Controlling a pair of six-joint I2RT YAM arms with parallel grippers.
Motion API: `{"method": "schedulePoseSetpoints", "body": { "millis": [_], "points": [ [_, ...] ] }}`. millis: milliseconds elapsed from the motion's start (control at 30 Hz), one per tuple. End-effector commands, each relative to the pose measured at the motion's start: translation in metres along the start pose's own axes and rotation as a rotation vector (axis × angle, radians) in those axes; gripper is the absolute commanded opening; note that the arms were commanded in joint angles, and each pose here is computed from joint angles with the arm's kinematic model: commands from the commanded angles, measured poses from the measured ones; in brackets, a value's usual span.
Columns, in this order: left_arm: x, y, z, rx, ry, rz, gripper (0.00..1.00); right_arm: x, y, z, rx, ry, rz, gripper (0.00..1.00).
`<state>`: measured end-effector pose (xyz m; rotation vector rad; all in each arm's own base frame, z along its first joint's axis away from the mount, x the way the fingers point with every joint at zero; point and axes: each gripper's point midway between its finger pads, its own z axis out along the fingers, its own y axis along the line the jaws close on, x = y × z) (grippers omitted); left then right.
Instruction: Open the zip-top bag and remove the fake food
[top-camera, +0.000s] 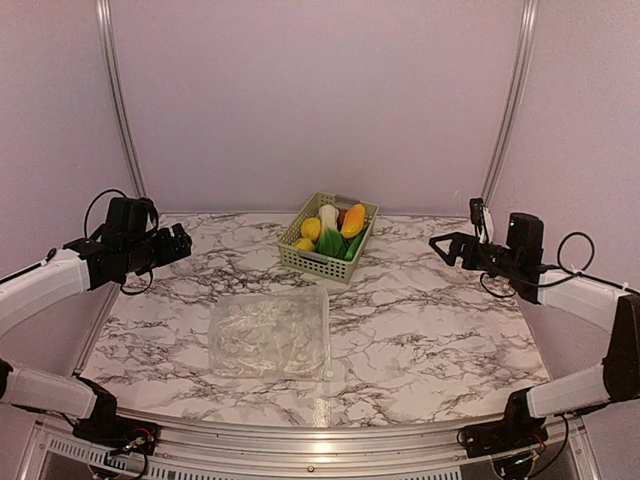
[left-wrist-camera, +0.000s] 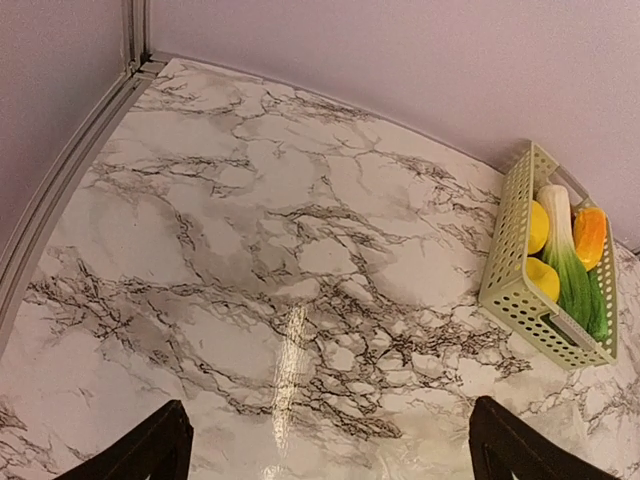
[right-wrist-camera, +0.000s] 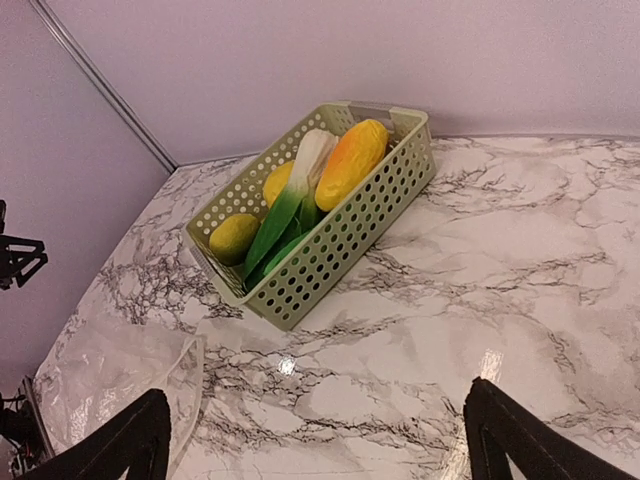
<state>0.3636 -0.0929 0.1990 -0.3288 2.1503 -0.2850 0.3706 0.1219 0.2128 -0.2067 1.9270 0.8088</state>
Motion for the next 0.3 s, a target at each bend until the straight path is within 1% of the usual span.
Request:
{"method": "schedulePoseSetpoints", "body": {
  "millis": [0,133,267],
  "points": [
    [0.045,0.029,0.007,-0.068,0.084,-0.026,0.99,0.011,0.002,-0.011,0.006,-0.004,0.009,0.99],
    [0.059,0.035,0.010,-0.073,0.108,-0.034,0.99,0.020,0.001,-0.015,0.013,-0.002,0.020,0.99],
    [0.060,0.032,0.008,-0.053,0.110,-0.026,0.99,0.025,0.001,-0.016,0.008,0.000,0.034,0.99]
  ]
}}
